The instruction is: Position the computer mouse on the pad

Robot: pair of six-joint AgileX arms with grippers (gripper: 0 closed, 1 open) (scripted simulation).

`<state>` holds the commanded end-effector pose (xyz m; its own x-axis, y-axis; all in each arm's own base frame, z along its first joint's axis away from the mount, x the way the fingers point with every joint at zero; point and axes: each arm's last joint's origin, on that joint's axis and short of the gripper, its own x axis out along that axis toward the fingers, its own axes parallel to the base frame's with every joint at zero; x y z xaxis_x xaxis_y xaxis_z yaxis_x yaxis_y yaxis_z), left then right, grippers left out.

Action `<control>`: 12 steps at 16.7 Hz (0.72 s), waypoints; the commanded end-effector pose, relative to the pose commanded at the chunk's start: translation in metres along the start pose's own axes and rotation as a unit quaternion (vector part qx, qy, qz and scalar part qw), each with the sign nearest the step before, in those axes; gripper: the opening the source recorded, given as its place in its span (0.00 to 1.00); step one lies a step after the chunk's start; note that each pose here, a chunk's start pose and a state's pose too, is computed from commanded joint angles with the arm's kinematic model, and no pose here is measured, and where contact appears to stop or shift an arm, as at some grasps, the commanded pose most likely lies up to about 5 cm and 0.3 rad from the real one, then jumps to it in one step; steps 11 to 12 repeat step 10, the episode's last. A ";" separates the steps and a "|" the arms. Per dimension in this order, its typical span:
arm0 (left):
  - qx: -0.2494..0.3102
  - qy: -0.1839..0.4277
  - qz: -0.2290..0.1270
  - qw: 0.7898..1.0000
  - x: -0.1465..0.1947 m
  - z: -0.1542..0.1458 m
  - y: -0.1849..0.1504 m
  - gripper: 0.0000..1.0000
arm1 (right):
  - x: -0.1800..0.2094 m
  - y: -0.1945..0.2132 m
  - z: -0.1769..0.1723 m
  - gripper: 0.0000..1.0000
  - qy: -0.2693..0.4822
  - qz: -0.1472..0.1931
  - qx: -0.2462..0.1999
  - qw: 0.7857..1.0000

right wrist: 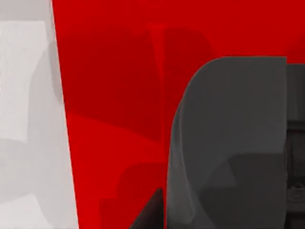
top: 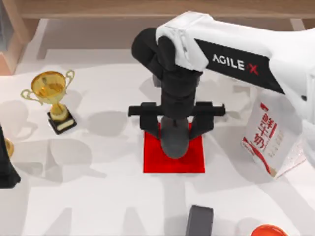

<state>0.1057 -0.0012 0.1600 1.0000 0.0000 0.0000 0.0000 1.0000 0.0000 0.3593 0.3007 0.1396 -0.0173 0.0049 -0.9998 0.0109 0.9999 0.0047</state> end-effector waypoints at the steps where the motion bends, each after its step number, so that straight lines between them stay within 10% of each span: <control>1: 0.000 0.000 0.000 1.000 0.000 0.000 0.000 1.00 | 0.000 0.000 0.000 0.75 0.000 0.000 0.000 1.000; 4: 0.000 0.000 0.000 1.000 0.000 0.000 0.000 1.00 | 0.000 0.000 0.000 0.98 0.000 0.000 0.000 1.000; 12: 0.000 0.000 0.000 1.000 0.000 0.000 0.000 1.00 | 0.000 0.000 0.000 1.00 0.000 0.000 0.000 1.000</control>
